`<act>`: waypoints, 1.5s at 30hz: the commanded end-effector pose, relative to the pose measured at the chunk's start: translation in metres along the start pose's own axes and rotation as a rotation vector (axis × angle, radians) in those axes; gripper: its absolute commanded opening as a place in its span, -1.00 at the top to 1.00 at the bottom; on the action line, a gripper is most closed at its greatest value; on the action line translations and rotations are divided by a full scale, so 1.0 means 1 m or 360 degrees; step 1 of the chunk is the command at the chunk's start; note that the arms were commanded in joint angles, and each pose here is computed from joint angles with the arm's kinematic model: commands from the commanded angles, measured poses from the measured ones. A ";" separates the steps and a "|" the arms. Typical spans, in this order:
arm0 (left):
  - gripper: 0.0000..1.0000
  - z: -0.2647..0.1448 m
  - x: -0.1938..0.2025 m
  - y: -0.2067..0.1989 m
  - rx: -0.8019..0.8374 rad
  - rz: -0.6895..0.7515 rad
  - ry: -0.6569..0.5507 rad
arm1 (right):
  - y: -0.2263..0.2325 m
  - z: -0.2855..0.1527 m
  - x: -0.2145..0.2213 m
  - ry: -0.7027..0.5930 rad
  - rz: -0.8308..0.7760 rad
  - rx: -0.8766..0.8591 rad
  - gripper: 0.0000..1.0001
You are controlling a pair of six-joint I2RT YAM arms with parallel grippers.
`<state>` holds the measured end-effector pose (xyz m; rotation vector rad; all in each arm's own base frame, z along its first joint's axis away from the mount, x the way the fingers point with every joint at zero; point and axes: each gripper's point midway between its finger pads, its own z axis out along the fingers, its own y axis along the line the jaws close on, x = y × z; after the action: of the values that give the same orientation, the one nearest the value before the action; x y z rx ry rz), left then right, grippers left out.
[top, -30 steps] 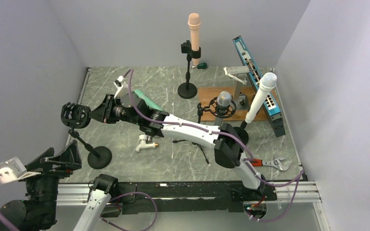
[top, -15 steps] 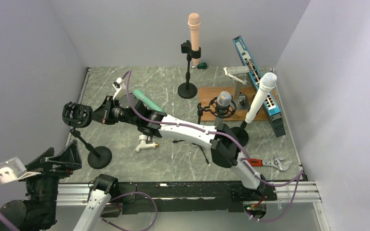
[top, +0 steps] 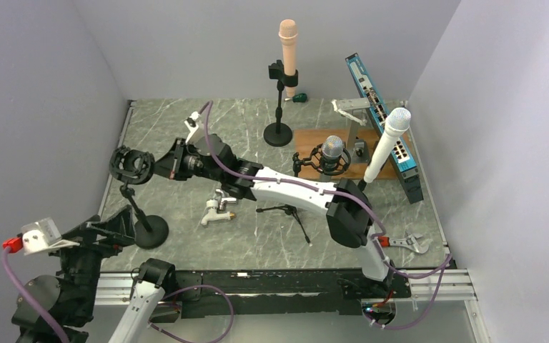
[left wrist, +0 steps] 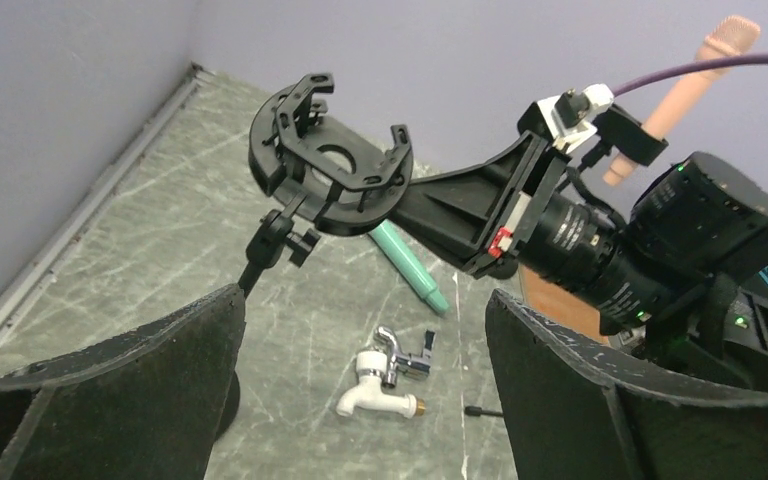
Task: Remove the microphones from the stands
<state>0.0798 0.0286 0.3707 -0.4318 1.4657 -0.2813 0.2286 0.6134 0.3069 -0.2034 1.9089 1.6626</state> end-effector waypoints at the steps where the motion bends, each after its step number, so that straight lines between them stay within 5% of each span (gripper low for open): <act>1: -0.85 0.005 0.015 -0.011 0.0079 -0.0071 0.0077 | 0.036 -0.030 -0.044 -0.0144 -0.0047 -0.0145 1.00; 13: -0.86 0.026 0.041 -0.027 0.0153 -0.0091 0.0232 | 0.021 -0.049 -0.064 -0.0135 -0.0045 -0.0144 1.00; 22: -0.99 0.053 0.050 -0.044 0.0173 0.0212 0.0502 | 0.003 -0.064 -0.067 -0.0055 -0.0168 -0.0107 1.00; 29: -0.99 0.066 0.014 -0.064 0.0238 0.0146 0.0291 | 0.006 -0.073 -0.076 0.0073 -0.0196 -0.0232 1.00; 45: -0.99 0.126 -0.030 -0.067 -0.0042 0.0297 0.0162 | -0.005 -0.071 -0.080 0.0242 -0.0327 -0.0214 1.00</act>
<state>0.1888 -0.0090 0.4156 -0.2896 1.6415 -0.1920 0.2690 0.5286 0.3127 -0.4715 1.9272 1.6679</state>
